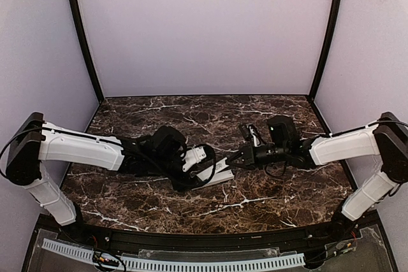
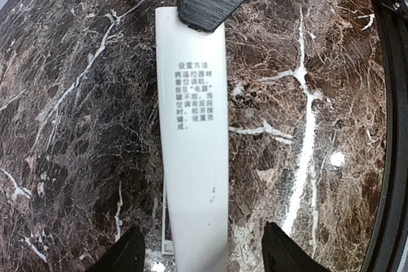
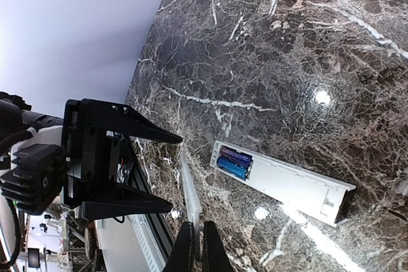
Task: Load the batteries into the remote control
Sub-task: Hold the remote control without the battery cover at the center of the board.
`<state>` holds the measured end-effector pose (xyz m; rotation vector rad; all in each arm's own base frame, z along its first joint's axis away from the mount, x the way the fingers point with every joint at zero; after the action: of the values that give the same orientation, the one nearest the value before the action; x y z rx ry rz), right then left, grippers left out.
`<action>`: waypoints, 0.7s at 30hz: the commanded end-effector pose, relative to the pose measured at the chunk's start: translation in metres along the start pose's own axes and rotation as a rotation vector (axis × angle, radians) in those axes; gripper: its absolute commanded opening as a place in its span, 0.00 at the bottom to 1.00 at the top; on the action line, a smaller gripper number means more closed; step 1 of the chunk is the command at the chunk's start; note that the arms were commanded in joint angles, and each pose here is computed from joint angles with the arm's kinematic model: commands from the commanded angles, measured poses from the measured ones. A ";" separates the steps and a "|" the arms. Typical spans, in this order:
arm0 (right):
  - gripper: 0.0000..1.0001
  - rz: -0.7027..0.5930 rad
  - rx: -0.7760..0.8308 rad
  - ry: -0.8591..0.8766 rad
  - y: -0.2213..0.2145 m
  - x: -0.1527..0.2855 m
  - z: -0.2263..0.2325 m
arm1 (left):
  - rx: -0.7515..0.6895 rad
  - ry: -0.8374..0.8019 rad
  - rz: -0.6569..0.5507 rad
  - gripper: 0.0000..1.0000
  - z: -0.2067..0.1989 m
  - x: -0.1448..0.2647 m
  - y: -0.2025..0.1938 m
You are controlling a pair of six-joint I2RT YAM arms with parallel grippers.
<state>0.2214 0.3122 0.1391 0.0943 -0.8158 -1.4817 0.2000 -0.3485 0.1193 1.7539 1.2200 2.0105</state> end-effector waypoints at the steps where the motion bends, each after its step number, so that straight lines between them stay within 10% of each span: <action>1: 0.00 -0.033 -0.022 0.016 -0.001 -0.005 -0.007 | -0.038 -0.004 0.058 0.63 0.000 -0.009 -0.005; 21: 0.00 -0.059 -0.107 0.021 -0.011 -0.020 -0.031 | -0.047 -0.069 0.274 0.68 0.008 -0.040 -0.018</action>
<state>0.2258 0.3152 0.1037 0.0316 -0.7309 -1.5391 0.2141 -0.3677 0.0812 1.9622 1.0019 2.0823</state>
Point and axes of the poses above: each gripper's point midway between its finger pads, its own x axis back along the fingers, its own z axis along the line the jaws close on, y = z × x, the point moved 3 cm from there along x, back along the fingers, and after that the axes turned 9 degrees about x, right-handed, at the moved point
